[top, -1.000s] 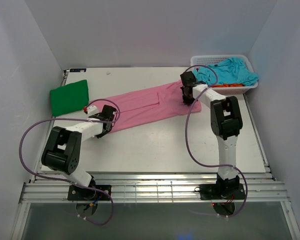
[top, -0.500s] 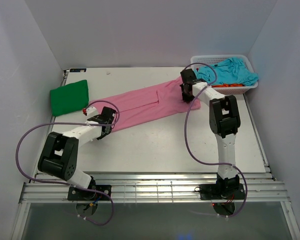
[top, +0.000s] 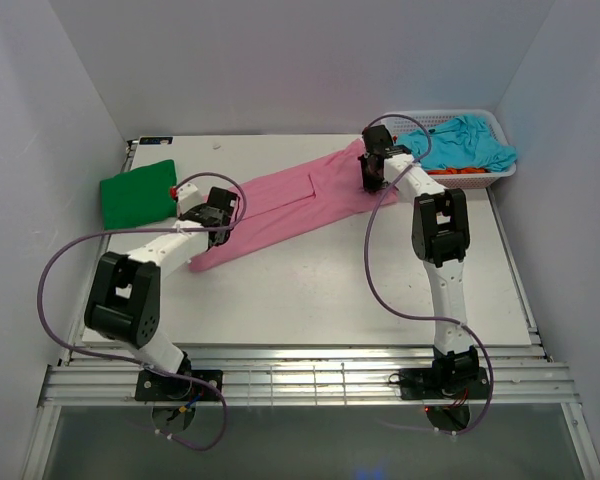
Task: Fold and stack the t-shirts
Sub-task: Fold the tshirt
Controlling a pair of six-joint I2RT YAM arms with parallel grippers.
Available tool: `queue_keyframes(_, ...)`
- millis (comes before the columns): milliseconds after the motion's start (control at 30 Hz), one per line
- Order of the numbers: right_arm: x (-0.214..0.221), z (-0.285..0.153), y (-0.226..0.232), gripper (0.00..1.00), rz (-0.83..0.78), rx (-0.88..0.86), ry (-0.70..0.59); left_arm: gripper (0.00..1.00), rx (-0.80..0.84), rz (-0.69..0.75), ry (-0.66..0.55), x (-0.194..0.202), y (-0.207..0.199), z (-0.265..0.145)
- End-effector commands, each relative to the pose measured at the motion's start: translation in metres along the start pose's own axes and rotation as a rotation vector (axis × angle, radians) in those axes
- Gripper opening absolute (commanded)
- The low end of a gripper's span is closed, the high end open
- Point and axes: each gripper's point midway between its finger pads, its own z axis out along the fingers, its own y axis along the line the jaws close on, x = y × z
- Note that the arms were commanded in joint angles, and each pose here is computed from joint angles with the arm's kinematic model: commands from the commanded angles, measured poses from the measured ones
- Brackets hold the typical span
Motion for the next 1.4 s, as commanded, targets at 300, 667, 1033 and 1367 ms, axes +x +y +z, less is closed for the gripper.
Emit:
queue_keyframes(300, 0.015, 0.022, 0.007, 0.25, 0.014, -0.08, 0.072, 0.0, -0.177, 0.21, 0.085, 0.047, 0.001, 0.048)
queue_keyframes(667, 0.013, 0.034, 0.003, 0.29, 0.04, -0.103, 0.068, 0.0, -0.176, 0.212, 0.202, 0.089, 0.023, 0.038)
queue_keyframes(1033, 0.01, 0.034, 0.013, 0.3, 0.059, -0.161, 0.059, 0.0, -0.053, 0.139, 0.275, 0.123, 0.032, -0.009)
queue_keyframes(1367, 0.014, 0.03, 0.03, 0.3, 0.051, -0.265, 0.05, 0.0, 0.034, 0.154, 0.348, 0.176, 0.017, -0.053)
